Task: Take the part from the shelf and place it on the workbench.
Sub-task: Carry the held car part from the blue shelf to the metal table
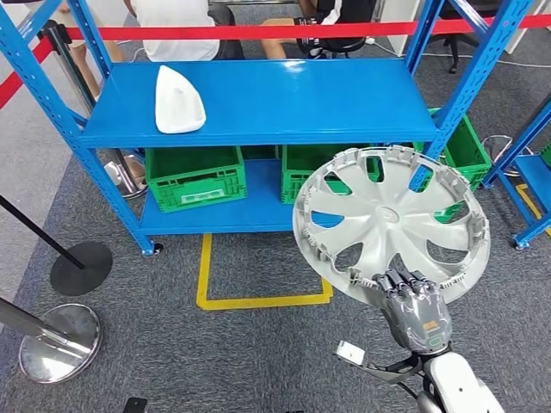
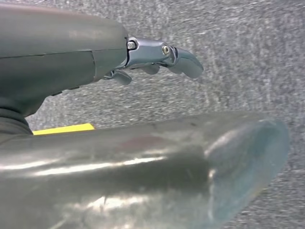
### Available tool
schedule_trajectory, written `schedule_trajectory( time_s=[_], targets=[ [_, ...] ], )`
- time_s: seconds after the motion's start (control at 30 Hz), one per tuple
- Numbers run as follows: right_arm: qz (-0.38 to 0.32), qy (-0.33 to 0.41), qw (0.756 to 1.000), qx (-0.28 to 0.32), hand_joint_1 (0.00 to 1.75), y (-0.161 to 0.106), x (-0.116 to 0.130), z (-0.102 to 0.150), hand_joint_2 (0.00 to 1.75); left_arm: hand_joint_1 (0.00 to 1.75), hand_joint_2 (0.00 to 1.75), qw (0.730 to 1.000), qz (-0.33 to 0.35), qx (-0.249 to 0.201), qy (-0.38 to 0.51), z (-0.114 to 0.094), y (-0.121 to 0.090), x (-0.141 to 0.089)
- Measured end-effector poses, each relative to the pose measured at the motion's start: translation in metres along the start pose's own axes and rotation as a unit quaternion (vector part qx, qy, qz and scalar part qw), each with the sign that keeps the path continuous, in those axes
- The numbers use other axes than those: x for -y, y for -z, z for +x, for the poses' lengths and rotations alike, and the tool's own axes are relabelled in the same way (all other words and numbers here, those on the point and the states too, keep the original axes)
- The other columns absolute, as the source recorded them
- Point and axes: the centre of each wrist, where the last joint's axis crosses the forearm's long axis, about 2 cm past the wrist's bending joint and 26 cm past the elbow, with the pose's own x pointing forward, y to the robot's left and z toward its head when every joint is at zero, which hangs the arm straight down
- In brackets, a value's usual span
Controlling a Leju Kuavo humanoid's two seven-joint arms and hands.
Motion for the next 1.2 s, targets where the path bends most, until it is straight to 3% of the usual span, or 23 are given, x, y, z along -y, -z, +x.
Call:
schedule_trajectory(
  time_s=[1.2],
  targets=[
    [0.007, 0.005, 1.0, -0.01, 1.75, 0.0056, -0.0091, 0.0045, 1.75, 0.0, 0.0, 1.0, 0.001, -0.008, 0.006, -0.0002, 0.0019, -0.0051]
  ],
)
